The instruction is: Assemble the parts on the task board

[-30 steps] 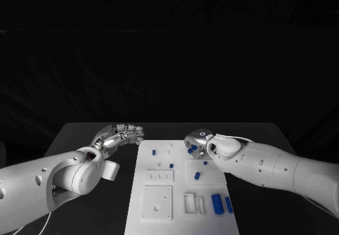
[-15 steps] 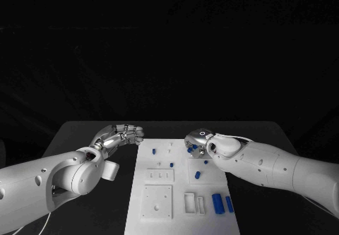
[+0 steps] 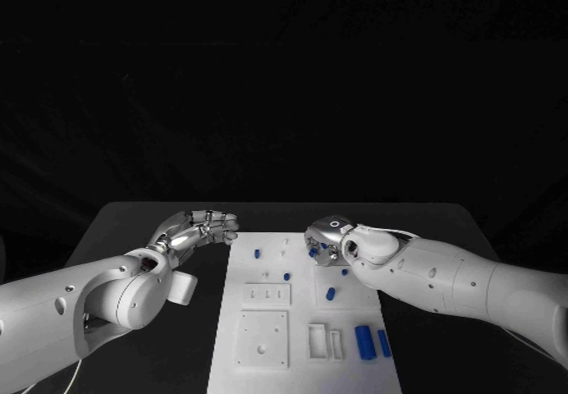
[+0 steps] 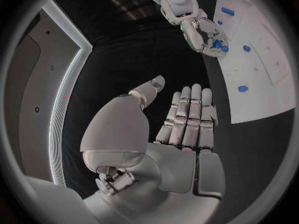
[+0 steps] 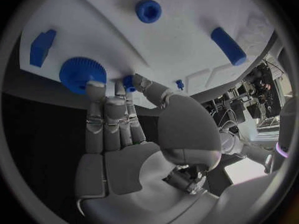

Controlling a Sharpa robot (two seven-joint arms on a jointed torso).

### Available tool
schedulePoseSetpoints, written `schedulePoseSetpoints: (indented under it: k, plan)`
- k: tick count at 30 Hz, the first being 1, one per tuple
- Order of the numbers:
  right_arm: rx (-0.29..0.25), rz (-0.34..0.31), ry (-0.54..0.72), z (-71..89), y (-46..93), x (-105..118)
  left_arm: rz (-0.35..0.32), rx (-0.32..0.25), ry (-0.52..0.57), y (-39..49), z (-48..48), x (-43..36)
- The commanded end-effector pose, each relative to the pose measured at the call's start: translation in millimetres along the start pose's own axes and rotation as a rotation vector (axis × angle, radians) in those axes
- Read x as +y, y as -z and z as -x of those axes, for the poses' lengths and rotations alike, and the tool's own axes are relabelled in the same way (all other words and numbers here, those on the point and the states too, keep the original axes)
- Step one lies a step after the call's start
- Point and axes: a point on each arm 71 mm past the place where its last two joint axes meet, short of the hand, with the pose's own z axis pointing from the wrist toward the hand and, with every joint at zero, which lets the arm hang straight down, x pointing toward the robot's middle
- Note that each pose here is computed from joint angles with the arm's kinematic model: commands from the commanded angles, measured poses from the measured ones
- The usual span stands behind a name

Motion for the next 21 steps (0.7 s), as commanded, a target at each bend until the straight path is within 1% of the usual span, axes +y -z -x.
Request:
schedulePoseSetpoints:
  k: [1,5,12,17,21]
  plan:
    - [0.003,-0.012,0.016,-2.9,0.4,2,-0.007,0.017,0.005,-0.6,-2.0,-1.7]
    - [-0.025,-0.026,0.015,-0.6,0.8,3,-0.006,0.016,0.005,-0.6,-1.7,-1.6]
    - [-0.094,-0.048,0.002,7.3,1.7,9,-0.005,0.011,0.003,-0.4,-0.3,-1.4]
    - [-0.149,-0.069,0.017,17.2,-3.0,15,-0.005,0.011,0.003,-0.6,-0.4,-1.4]
    - [-0.178,-0.081,0.027,21.4,-8.1,21,-0.005,0.011,0.003,-0.9,-0.6,-1.4]
